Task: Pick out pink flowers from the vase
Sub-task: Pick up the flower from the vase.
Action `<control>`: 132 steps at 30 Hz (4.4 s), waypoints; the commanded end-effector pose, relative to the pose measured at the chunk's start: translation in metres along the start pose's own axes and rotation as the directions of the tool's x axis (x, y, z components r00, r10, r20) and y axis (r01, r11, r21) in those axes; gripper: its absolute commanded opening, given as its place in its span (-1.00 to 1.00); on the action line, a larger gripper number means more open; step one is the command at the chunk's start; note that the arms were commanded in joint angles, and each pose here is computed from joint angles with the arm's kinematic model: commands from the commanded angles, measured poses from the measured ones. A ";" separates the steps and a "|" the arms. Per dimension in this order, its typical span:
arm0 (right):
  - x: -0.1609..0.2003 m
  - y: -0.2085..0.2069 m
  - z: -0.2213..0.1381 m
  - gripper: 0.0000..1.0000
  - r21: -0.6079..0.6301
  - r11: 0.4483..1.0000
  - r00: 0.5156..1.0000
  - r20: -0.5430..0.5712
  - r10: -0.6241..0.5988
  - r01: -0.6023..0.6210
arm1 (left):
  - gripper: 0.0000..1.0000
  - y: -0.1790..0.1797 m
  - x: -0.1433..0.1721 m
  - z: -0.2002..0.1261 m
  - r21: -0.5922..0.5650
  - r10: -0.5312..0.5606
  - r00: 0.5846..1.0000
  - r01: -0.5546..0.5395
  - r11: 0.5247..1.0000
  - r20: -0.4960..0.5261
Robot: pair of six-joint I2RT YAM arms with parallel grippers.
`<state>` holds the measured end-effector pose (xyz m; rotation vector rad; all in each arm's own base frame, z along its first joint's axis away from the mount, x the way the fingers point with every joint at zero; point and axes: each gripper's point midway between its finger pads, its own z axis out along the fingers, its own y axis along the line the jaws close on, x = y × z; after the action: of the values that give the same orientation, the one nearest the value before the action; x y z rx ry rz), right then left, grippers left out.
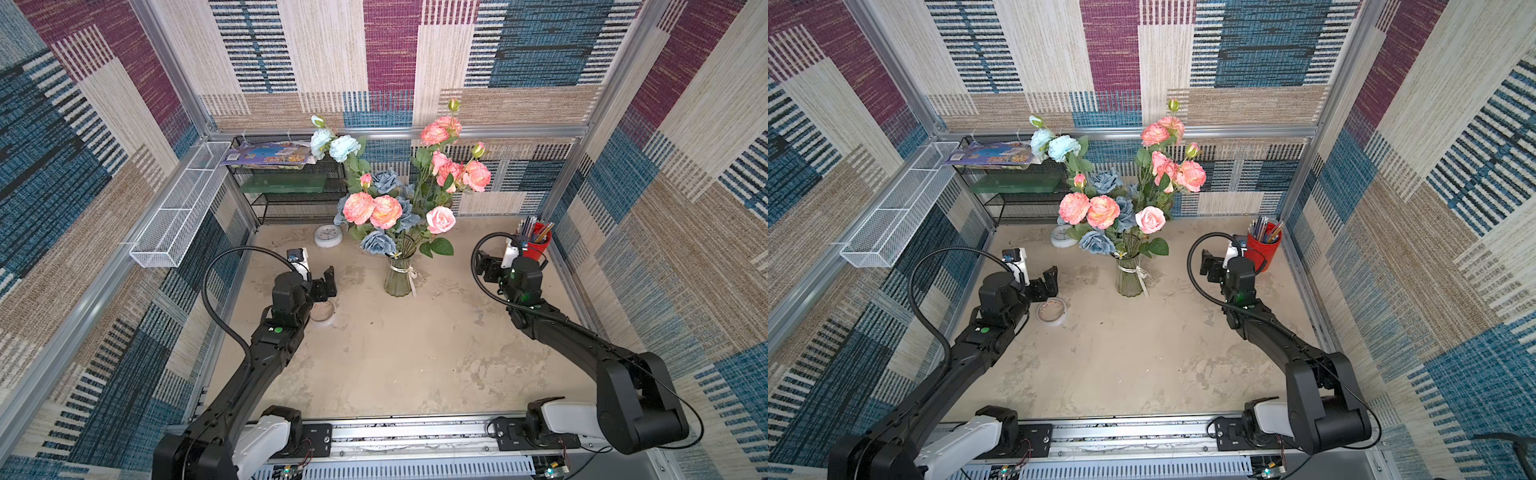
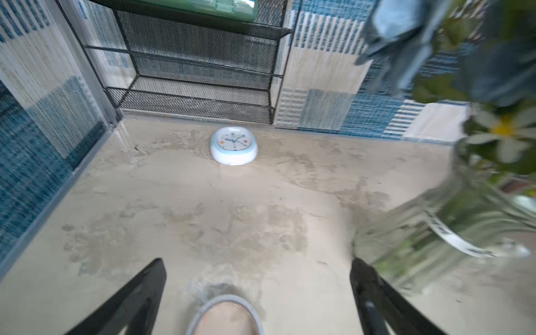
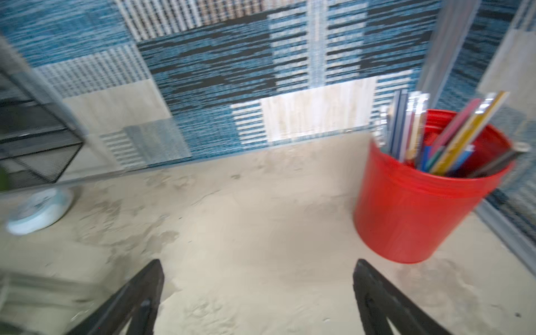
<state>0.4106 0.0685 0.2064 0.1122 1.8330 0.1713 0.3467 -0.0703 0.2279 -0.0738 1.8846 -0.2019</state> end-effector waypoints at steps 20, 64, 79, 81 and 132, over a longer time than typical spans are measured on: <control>-0.019 0.144 -0.107 0.93 -0.475 0.867 0.955 0.296 -0.003 0.150 | 0.93 -0.153 0.058 -0.003 0.328 0.188 0.927 -0.297 0.897 0.324; -0.043 0.224 -0.014 0.20 -0.529 0.820 0.940 0.339 -0.031 0.218 | 0.96 -0.170 0.061 0.037 0.289 0.159 0.920 -0.271 0.918 0.359; -0.049 0.230 0.003 -0.42 -0.511 0.830 0.933 0.359 -0.032 0.225 | 0.96 -0.164 0.064 0.031 0.292 0.151 0.927 -0.258 0.921 0.342; -0.053 0.230 0.001 -0.43 -0.510 0.830 0.931 0.365 -0.029 0.226 | 0.96 -0.164 0.064 0.031 0.294 0.149 0.929 -0.255 0.921 0.339; -0.230 0.163 -0.159 -0.88 -0.298 0.932 0.905 0.420 -0.065 0.205 | 1.00 -0.170 0.063 0.030 0.335 0.107 0.940 -0.219 0.916 0.324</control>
<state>0.3046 0.1954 0.5231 -0.2559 1.2023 0.4140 0.3470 -0.2481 0.1853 0.2950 1.5269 -0.3882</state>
